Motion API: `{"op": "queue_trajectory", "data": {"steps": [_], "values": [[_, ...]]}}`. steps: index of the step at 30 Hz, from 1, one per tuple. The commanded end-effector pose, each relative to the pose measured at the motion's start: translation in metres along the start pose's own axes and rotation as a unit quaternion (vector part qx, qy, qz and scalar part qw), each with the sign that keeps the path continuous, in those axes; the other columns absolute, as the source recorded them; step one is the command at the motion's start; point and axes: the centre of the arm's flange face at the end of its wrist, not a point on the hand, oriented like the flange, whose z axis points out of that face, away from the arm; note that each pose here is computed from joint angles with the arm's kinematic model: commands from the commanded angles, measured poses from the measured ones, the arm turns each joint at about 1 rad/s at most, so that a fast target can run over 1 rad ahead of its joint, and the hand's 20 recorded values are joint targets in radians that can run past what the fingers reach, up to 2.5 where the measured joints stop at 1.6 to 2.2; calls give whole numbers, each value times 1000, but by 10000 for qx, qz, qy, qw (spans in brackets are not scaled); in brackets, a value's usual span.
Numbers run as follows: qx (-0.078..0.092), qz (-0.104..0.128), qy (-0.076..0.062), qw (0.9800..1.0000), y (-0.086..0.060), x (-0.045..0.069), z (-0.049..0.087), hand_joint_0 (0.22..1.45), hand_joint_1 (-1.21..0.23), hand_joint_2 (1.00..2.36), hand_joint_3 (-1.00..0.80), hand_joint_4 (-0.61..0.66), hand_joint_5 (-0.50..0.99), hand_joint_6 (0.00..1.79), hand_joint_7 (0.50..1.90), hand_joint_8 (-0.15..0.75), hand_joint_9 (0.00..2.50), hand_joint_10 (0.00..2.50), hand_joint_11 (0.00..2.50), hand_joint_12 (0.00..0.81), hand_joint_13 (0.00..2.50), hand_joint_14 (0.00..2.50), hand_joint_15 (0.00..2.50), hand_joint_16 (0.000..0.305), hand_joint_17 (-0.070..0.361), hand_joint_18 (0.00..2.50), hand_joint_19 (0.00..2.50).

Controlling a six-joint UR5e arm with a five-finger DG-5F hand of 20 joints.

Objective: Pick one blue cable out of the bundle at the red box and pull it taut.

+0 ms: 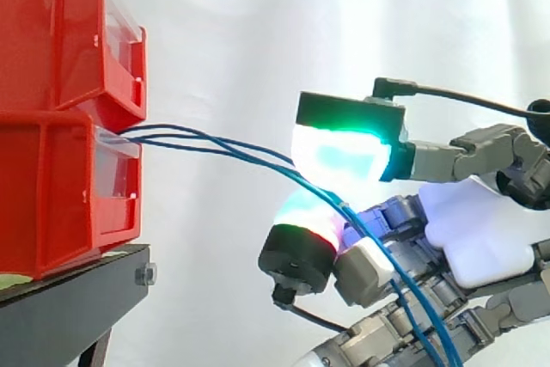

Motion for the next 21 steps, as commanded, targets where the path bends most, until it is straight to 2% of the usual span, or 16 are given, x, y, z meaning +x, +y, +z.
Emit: {"op": "queue_trajectory", "data": {"steps": [1, 3, 7, 10, 11, 12, 14, 15, 18, 21], "values": [[10, -5, 2, 10000, -1, 1, 0, 709, -900, 1000, -500, 45, -156, 901, 1155, 330, 1040, 16, 878, 397, 669, 8, 237, 50, 113, 733, 315], [17, -8, 0, 10000, -1, 0, 0, 722, -932, 1000, -500, 32, -165, 901, 1150, 306, 1006, 17, 882, 394, 650, 7, 212, 50, 113, 728, 282], [17, -1, 0, 10000, -1, 0, 0, 738, -975, 1000, -500, 33, -179, 917, 1165, 234, 957, 16, 1119, 386, 584, 6, 184, 50, 113, 709, 206], [17, -1, 0, 10000, -1, 0, 0, 671, -1010, 1000, -500, 23, -200, 921, 1138, 185, 820, 13, 1053, 377, 514, 5, 144, 51, 114, 670, 191], [17, -1, 0, 10000, -1, 0, 0, 627, -1009, 1000, -500, 44, -203, 907, 1140, 157, 763, 14, 946, 373, 473, 3, 107, 51, 114, 640, 186], [17, -1, 0, 10000, -1, 0, 0, 557, -979, 1000, -500, 73, -201, 892, 1135, 147, 759, 13, 815, 376, 450, 3, 98, 52, 116, 611, 202], [10, -5, 2, 10000, -1, 1, 0, 527, -936, 1000, -500, 93, -192, 869, 1083, 137, 804, 11, 757, 379, 454, 4, 91, 53, 119, 615, 232], [-3, 0, 7, 10000, 0, 1, 0, 519, -871, 1000, -500, 103, -174, 842, 1142, 151, 877, 14, 761, 381, 473, 3, 93, 53, 119, 616, 248], [5, -5, 12, 10000, -1, 2, 0, 525, -755, 1000, -500, 104, -150, 830, 1173, 166, 976, 14, 758, 379, 498, 3, 111, 53, 119, 624, 284], [12, -8, 9, 10000, -1, 2, 0, 541, -715, 1000, -500, 78, -140, 826, 1195, 165, 1014, 14, 770, 378, 524, 4, 130, 52, 117, 631, 311]]}}
